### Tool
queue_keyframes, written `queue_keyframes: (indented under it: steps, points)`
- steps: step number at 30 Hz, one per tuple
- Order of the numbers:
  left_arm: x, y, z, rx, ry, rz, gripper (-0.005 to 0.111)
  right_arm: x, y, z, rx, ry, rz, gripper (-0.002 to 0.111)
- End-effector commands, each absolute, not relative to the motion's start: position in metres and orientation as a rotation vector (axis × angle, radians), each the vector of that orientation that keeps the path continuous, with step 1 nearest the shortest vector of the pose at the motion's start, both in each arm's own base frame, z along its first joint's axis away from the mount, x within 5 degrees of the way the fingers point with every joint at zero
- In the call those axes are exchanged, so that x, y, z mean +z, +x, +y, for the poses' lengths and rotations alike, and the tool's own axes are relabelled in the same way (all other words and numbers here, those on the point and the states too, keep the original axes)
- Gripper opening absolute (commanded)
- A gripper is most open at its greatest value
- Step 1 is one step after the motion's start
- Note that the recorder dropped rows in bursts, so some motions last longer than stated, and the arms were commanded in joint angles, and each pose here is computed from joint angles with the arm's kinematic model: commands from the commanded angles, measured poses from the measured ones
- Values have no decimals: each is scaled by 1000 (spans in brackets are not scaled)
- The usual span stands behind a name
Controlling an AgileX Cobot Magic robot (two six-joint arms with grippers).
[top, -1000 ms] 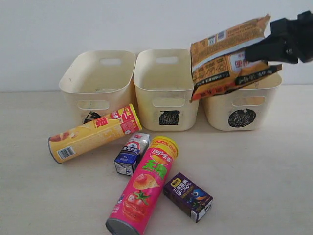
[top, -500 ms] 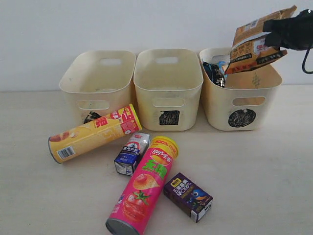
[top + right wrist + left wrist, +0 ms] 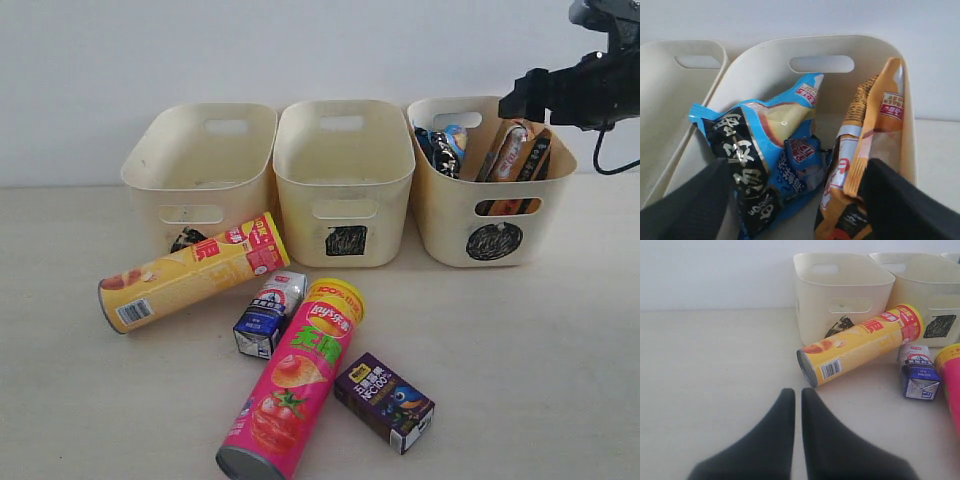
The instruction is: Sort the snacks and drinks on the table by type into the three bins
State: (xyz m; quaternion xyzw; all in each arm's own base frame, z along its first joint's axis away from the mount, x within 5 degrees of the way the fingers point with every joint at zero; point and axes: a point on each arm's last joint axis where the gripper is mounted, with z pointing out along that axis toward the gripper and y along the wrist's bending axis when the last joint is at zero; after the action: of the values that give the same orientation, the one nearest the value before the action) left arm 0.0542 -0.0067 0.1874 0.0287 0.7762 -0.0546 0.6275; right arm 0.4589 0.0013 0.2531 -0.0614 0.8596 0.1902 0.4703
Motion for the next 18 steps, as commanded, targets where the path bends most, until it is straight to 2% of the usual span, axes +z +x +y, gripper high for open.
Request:
queue_keyframes:
  steps: [1, 3, 5, 6, 12, 18]
  points:
    - [186, 54, -7, -129, 56, 1781, 4, 272, 450, 1, 436, -196, 2113, 45]
    - [186, 54, -7, -129, 56, 1781, 4, 278, 443, -2, 351, -257, 2153, 27]
    - [186, 54, -7, -129, 56, 1781, 4, 287, 433, -6, 242, -317, 2209, 4]
    - [186, 54, -7, -129, 56, 1781, 4, 292, 428, -9, 190, -326, 2239, 0]
    - [186, 54, -7, -129, 56, 1781, 4, 328, 391, -23, -17, -251, 2365, 0]
    - [186, 54, -7, -129, 56, 1781, 4, 362, 346, -26, -20, -189, 2462, 0]
